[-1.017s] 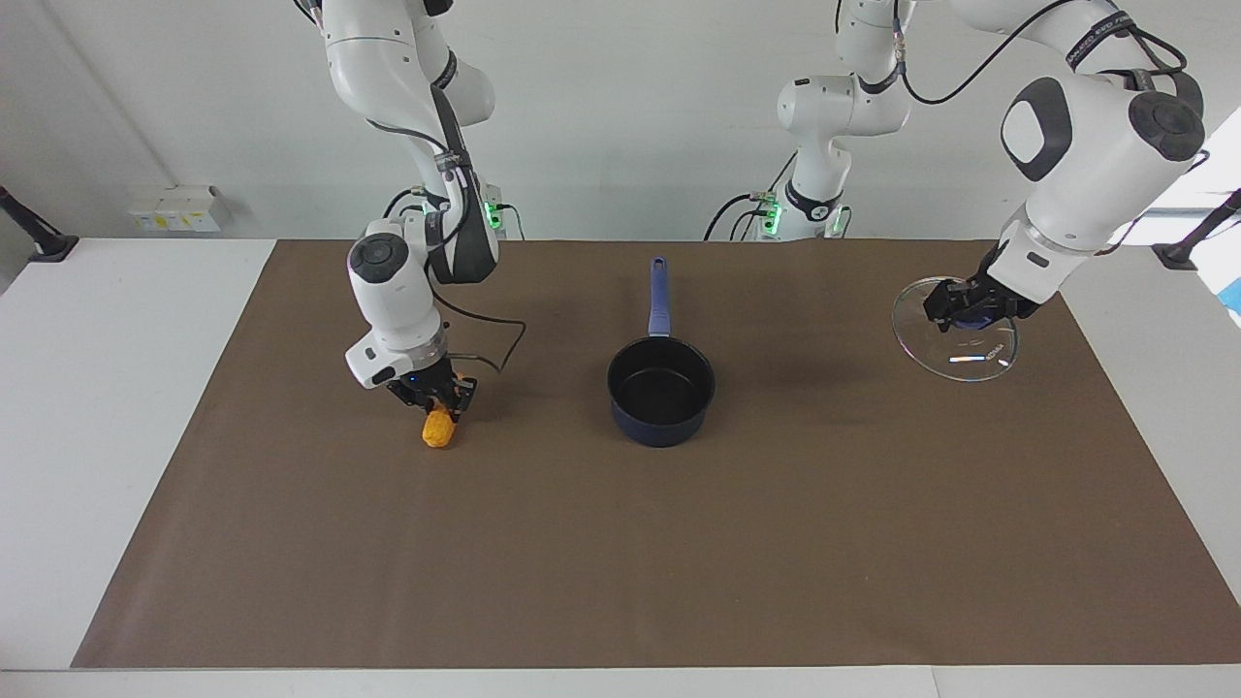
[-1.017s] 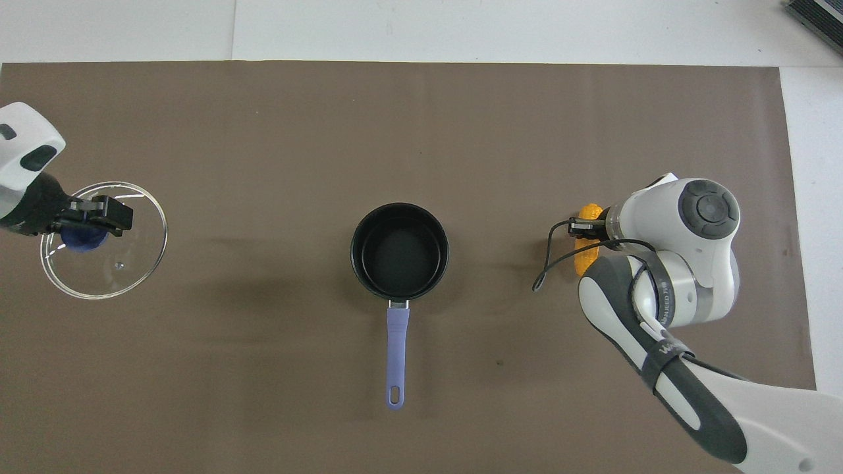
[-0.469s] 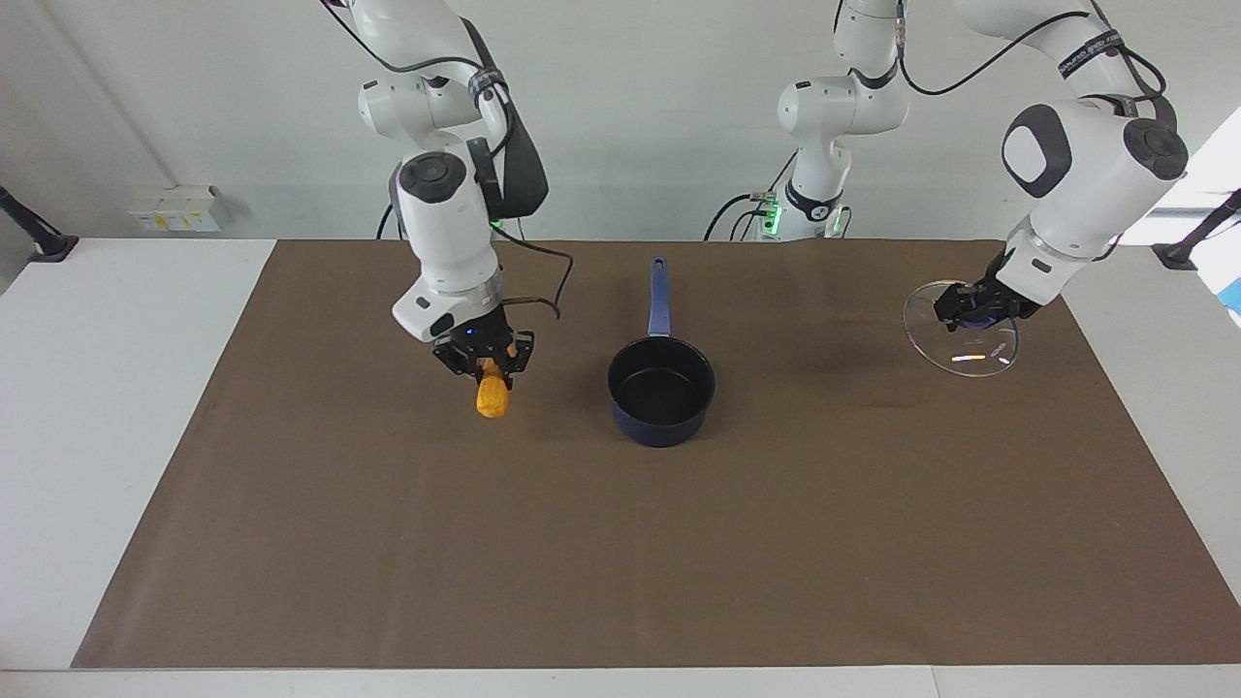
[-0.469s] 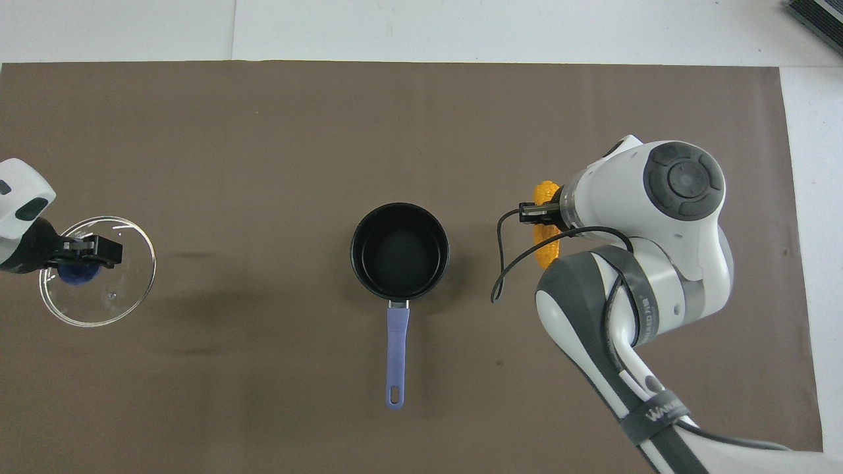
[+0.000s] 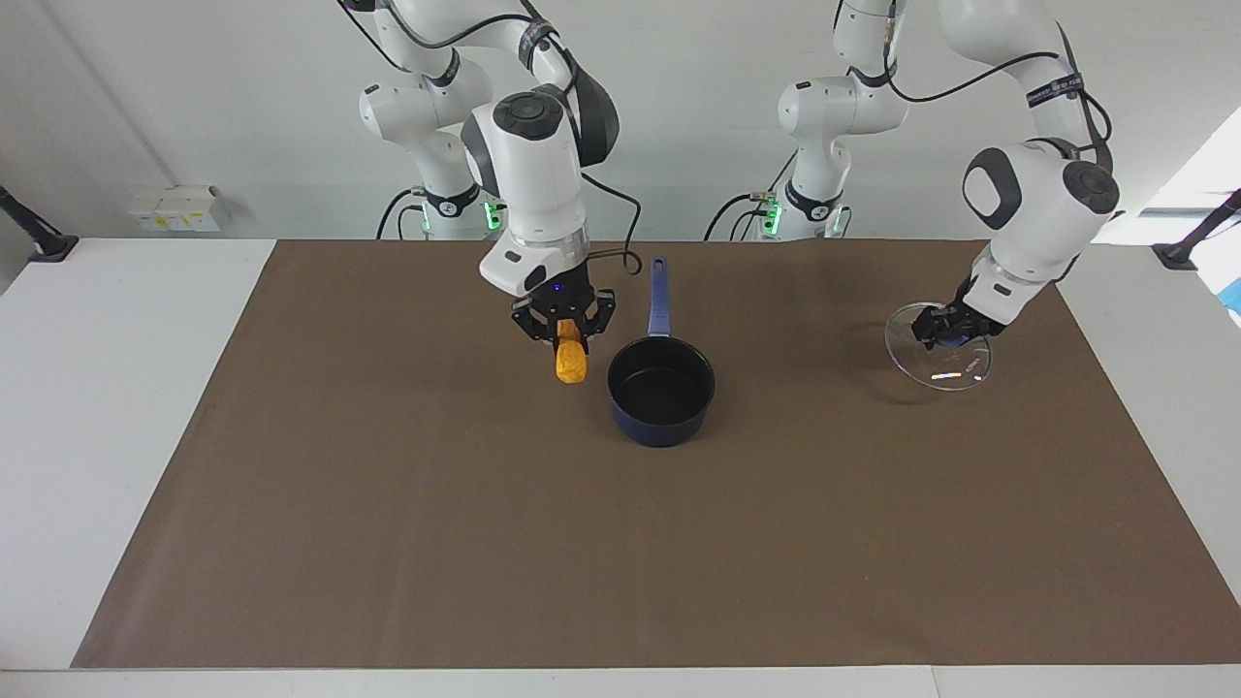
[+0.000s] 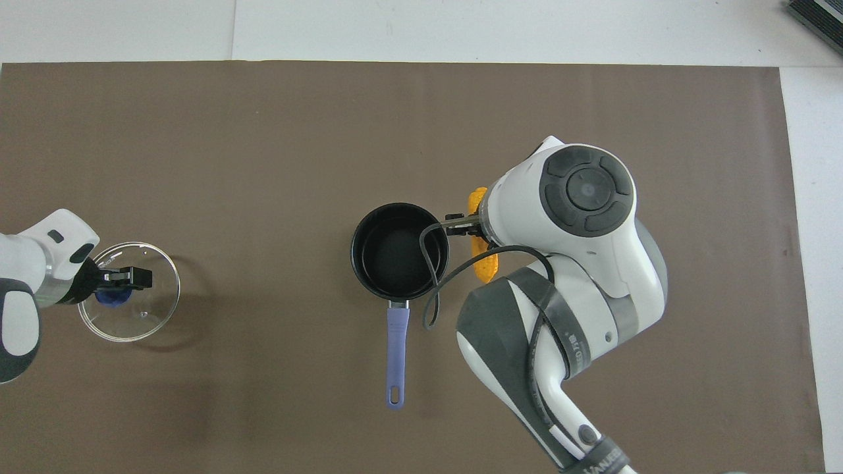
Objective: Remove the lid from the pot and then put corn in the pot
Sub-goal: 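Carry the yellow corn over the pot with the right gripper and release it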
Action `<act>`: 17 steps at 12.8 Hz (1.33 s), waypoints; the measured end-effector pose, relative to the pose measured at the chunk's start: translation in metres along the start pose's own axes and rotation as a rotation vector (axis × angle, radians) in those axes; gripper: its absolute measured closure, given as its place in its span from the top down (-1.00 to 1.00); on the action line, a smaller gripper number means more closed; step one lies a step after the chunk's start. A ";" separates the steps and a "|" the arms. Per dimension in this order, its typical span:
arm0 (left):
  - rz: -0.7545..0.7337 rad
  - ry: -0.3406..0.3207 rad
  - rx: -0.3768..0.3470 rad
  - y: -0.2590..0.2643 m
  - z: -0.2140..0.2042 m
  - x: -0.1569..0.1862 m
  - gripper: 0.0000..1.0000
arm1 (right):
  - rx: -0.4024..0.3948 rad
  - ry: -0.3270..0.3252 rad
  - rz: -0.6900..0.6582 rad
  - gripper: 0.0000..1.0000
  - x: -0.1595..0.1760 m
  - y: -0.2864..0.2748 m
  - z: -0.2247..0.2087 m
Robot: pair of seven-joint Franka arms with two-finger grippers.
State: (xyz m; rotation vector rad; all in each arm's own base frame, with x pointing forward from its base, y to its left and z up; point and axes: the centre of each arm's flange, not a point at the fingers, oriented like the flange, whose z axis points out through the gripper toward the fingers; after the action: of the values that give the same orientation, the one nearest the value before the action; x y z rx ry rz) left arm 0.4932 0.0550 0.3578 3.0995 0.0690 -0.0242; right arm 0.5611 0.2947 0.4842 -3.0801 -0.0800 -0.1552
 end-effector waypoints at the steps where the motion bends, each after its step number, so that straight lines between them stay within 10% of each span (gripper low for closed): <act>1: -0.003 0.004 0.002 -0.001 0.016 -0.009 0.06 | 0.000 -0.006 0.016 -0.27 0.002 -0.017 0.003; 10: -0.007 0.029 0.006 -0.001 0.041 -0.025 0.14 | -0.013 -0.080 0.232 -0.27 -0.007 -0.095 0.091; 13: -0.003 0.040 0.007 0.001 0.036 -0.023 0.89 | -0.005 -0.080 0.313 -0.27 -0.003 -0.098 0.105; 17: 0.033 0.026 0.002 0.016 -0.007 0.002 1.00 | 0.028 -0.095 0.358 -0.27 -0.003 -0.103 0.115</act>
State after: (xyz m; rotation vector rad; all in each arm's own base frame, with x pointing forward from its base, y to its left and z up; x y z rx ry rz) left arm 0.4959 0.0393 0.3651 3.1031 0.0191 0.0169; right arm 0.5639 0.4044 0.3756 -3.0080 0.4572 0.0087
